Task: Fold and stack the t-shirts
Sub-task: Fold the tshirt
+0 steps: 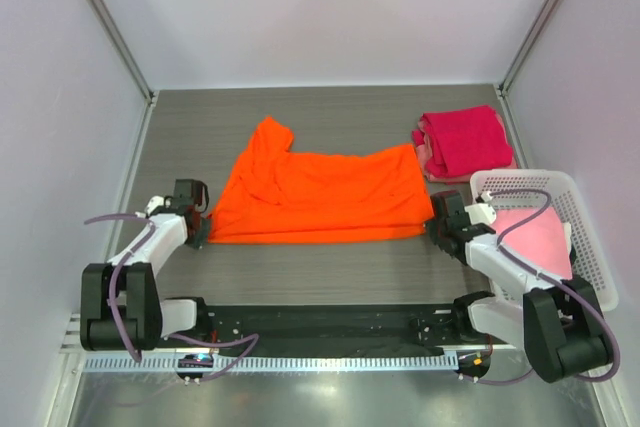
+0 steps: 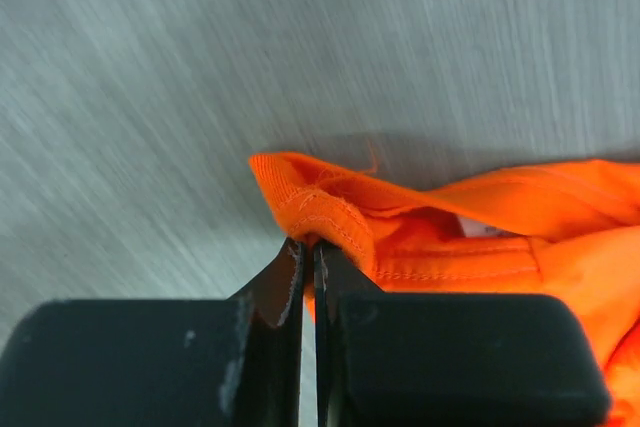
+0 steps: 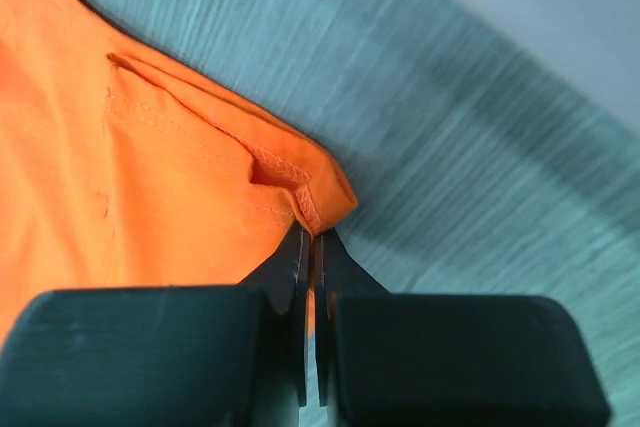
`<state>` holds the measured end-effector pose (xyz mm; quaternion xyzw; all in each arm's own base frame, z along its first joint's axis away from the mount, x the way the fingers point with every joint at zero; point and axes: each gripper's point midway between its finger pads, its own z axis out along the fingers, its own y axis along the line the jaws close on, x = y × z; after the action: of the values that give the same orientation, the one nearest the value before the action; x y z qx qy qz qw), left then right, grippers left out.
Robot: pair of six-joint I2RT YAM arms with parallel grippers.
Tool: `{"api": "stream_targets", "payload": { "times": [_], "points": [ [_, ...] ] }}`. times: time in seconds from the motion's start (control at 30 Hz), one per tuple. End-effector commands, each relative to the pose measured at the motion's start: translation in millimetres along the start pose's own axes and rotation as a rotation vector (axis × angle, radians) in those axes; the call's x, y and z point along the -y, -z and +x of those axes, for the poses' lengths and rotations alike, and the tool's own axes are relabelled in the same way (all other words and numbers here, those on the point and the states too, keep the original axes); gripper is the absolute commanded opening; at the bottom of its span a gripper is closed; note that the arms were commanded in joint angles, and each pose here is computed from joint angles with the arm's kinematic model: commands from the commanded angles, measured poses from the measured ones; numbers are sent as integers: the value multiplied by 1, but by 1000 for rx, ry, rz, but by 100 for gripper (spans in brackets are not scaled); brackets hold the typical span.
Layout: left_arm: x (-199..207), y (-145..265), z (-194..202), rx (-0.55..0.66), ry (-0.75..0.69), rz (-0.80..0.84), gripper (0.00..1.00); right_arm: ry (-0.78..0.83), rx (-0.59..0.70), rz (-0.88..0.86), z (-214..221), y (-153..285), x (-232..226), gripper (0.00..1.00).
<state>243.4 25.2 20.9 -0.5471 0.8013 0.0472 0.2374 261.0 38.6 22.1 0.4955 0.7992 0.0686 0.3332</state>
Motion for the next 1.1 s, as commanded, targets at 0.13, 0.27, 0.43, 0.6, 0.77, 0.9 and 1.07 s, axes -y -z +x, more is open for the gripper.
{"api": "stream_targets", "payload": {
  "times": [0.13,0.27,0.43,0.6,0.77,0.9,1.07],
  "points": [
    [-8,18,-22,124,94,91,0,-17,76,-34,-14,17,12,4],
    [10,37,-35,170,137,214,0,-24,110,-56,-25,21,-1,3],
    [62,65,-64,161,159,287,0,-2,136,-89,-51,31,-58,1],
    [137,155,-142,259,170,409,0,14,216,-214,-106,73,-155,1],
    [161,205,-183,306,140,428,0,11,278,-328,-153,124,-220,1],
    [149,248,-199,368,117,468,0,18,280,-372,-163,153,-225,1],
    [119,289,-196,419,141,578,0,-10,278,-469,-167,195,-212,1]
  ]
}}
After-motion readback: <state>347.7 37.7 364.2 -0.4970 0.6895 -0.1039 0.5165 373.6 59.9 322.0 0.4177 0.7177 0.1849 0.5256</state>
